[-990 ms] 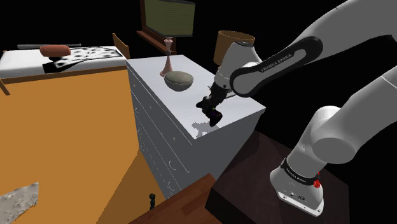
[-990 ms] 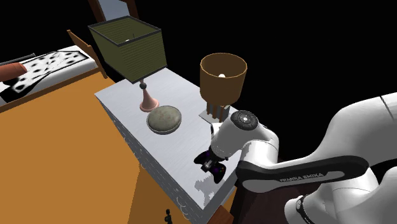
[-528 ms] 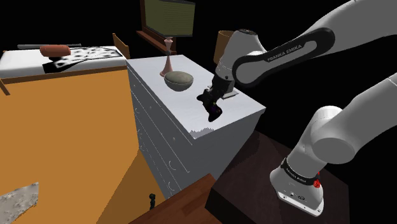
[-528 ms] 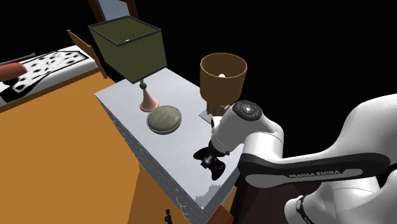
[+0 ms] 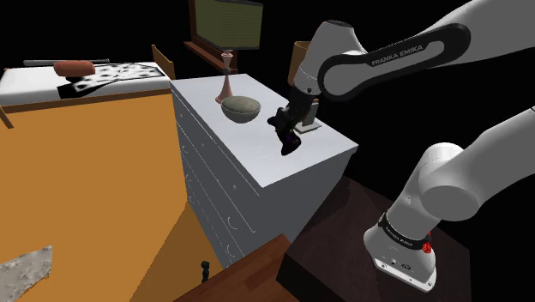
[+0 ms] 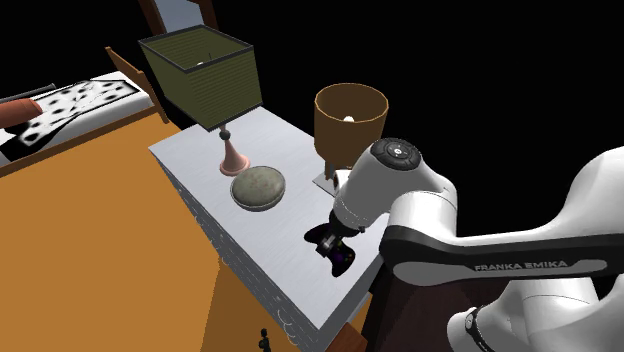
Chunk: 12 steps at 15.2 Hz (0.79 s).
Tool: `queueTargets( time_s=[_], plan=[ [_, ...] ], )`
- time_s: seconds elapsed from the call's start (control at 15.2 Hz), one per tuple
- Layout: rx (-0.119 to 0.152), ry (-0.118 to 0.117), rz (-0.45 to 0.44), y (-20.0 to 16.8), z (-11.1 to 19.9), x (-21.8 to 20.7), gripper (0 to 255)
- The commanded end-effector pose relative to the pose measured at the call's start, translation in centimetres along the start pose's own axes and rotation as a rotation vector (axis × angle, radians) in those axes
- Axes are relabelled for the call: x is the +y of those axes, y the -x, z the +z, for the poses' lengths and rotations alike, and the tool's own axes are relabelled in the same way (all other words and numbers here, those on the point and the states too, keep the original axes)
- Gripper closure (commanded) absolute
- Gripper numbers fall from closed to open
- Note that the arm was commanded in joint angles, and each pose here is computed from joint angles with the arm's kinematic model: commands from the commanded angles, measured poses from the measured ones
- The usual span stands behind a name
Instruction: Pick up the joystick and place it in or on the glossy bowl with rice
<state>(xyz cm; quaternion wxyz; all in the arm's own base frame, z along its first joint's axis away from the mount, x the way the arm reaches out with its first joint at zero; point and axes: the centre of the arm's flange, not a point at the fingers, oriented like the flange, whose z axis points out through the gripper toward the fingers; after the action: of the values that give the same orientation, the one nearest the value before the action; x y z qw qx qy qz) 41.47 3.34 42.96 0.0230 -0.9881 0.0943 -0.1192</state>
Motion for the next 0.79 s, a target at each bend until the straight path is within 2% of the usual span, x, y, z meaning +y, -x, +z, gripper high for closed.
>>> queueTargets(
  time_s=[0.0, 0.59, 0.73],
  plan=[
    [0.000, 0.000, 0.000, -0.3, -1.1, -0.1, 255],
    [0.000, 0.000, 0.000, -1.3, -5.3, -0.4, 255],
    [0.000, 0.000, 0.000, -3.8, -4.6, 0.0, 255]
  ],
)
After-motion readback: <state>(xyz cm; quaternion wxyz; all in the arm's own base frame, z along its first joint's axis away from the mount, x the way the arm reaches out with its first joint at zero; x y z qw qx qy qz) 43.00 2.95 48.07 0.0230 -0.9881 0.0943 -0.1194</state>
